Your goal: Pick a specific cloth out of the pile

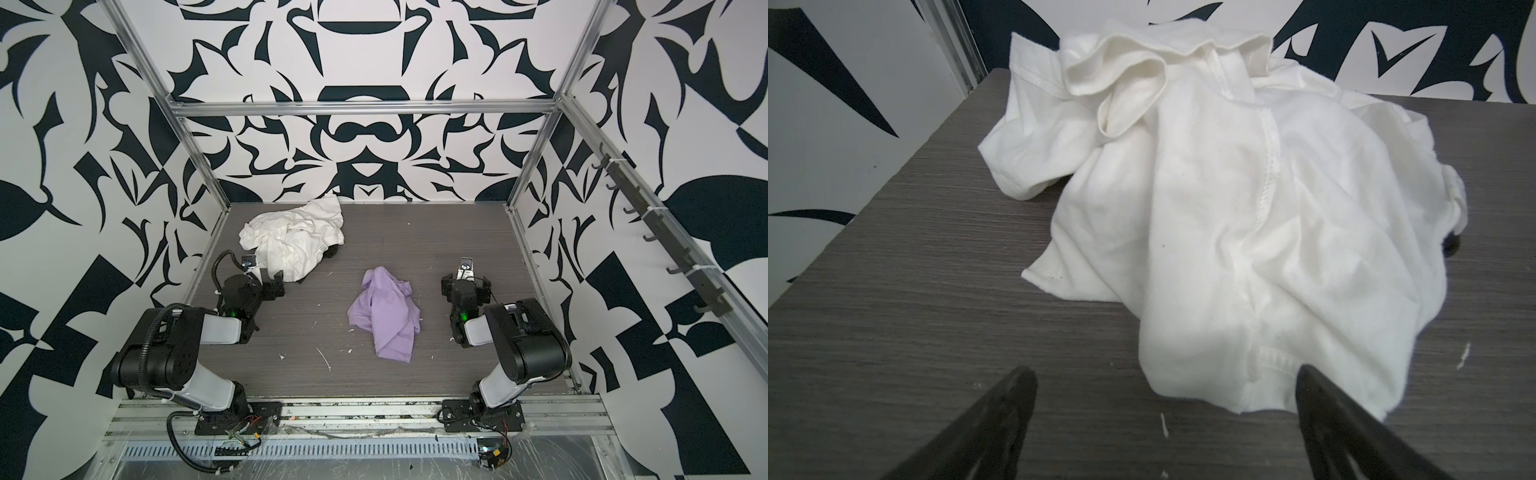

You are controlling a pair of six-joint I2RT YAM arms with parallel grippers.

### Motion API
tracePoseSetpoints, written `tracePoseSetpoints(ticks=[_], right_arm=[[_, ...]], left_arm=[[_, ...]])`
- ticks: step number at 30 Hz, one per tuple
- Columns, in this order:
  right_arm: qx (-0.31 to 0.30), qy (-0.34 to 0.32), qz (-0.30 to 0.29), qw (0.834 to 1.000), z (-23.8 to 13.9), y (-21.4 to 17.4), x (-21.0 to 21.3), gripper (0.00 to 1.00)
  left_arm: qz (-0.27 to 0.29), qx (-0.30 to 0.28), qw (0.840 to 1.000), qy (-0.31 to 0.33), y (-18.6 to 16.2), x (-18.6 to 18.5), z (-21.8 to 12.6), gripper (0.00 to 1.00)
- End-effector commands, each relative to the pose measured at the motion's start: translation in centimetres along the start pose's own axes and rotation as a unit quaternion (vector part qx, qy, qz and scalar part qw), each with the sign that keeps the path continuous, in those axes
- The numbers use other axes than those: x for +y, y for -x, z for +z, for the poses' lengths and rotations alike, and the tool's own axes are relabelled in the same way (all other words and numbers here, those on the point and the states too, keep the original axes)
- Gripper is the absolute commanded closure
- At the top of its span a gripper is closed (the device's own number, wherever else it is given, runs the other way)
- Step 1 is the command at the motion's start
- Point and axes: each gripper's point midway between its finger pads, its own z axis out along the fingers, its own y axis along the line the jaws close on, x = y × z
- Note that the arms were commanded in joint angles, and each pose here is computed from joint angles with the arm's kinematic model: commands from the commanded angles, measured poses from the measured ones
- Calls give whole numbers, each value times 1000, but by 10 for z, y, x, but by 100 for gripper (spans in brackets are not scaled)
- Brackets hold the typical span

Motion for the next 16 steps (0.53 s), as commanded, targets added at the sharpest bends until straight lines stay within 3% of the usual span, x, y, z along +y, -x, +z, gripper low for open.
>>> tracePoseSetpoints(ticks=[1,5,16], right_arm=[[-15,8,16,1000,4,17,2,0],[-3,48,18,999,8,15,11,0],[-5,61,17,998,7,16,11,1]], left_arm=[[1,-13,1000,0,10,1,4,1],[1,-14,1000,1,10,1,4,1],[4,-18,1000,-4,11,-1,1,0]])
